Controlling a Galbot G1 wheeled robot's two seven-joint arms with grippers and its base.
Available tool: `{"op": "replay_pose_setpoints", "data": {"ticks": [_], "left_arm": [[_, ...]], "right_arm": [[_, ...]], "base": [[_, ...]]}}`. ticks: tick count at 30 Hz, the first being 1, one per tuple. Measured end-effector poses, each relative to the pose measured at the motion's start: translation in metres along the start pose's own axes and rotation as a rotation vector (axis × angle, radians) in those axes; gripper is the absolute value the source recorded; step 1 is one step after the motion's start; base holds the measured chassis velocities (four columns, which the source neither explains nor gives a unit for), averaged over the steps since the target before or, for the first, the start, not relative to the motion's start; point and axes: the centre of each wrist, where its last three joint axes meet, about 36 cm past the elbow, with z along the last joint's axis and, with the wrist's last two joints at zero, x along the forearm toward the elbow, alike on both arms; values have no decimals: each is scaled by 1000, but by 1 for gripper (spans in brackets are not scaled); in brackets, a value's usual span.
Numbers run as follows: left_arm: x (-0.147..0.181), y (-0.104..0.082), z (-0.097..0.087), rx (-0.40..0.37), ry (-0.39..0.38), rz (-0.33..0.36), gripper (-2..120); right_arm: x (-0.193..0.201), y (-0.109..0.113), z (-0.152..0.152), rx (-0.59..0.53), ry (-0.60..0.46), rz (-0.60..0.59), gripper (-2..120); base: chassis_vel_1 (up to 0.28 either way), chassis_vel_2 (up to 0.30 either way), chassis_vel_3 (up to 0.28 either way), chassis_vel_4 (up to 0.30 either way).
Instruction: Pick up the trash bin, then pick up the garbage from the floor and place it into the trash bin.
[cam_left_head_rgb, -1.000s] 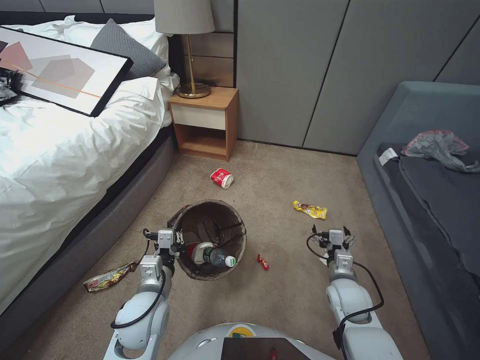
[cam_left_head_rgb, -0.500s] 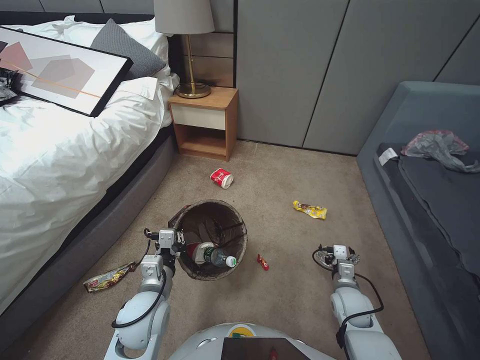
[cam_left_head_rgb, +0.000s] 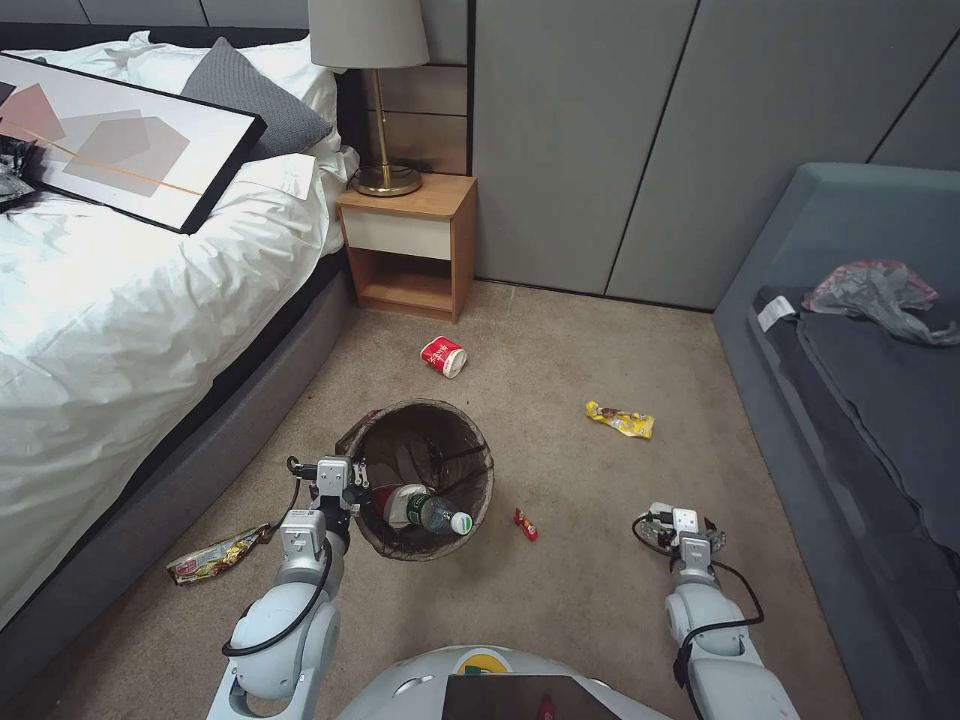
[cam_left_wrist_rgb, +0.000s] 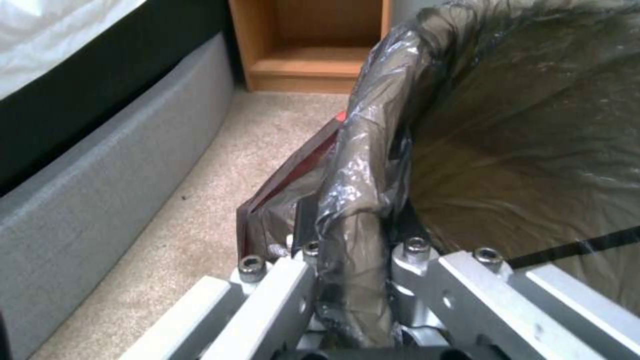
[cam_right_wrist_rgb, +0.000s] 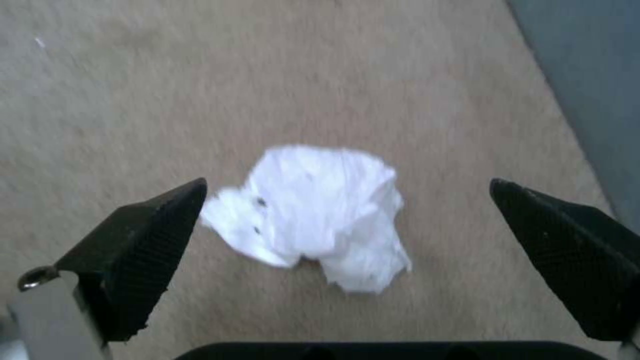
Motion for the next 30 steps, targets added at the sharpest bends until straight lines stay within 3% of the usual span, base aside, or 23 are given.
{"op": "replay_pose_setpoints", "data": {"ticks": [22, 28, 30], "left_arm": [[3, -1, 1, -7, 4, -3, 3], [3, -1, 0, -8, 4, -6, 3], [3, -1, 0, -8, 4, -6, 3]], "right_arm": [[-40, 5, 22, -54, 11, -36, 98], [-55, 9, 33, -56, 38, -29, 70], [-56, 9, 35, -55, 37, -28, 68]], "base": [[0, 0, 0, 0], [0, 0, 0, 0], [0, 0, 0, 0]]}}
